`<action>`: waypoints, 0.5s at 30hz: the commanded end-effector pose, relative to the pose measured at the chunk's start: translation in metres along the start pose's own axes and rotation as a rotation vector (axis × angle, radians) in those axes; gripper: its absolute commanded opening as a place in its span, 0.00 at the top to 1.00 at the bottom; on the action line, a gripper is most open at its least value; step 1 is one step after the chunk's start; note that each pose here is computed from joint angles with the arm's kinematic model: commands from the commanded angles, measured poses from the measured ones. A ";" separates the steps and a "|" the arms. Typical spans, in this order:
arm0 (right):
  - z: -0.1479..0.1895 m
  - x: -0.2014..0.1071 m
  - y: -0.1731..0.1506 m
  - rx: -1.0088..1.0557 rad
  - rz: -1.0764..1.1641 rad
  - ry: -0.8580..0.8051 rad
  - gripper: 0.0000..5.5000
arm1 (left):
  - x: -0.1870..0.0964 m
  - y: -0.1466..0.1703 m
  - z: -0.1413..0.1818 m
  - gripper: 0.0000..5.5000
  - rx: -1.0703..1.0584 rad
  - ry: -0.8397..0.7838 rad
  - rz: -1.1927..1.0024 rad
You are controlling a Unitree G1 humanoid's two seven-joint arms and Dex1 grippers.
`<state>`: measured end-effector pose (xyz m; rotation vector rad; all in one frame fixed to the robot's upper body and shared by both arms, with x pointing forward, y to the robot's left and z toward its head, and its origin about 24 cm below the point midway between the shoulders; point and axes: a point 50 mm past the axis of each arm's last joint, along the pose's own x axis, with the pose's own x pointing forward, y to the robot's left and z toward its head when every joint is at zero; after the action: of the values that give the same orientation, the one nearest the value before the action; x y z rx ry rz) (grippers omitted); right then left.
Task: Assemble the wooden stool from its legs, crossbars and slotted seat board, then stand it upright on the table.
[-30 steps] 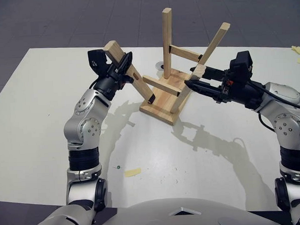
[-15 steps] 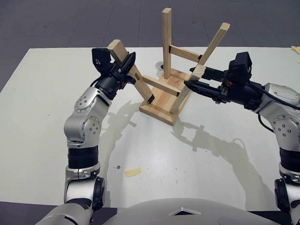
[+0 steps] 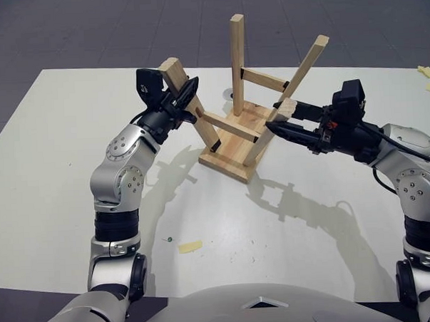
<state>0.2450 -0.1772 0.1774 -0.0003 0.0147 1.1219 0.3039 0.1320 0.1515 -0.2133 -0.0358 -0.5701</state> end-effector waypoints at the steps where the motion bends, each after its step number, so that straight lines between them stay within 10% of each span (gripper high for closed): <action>1: -0.011 0.008 0.017 0.079 0.146 0.012 0.61 | -0.004 -0.012 -0.032 0.81 0.034 0.203 -0.071; 15: -0.013 0.008 0.020 0.076 0.189 0.032 0.61 | -0.004 -0.007 -0.035 0.81 0.001 0.211 -0.019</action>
<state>0.2414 -0.1762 0.1771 -0.0208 0.0115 1.1345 0.2989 0.1257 0.1531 -0.1633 -0.0326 -0.5971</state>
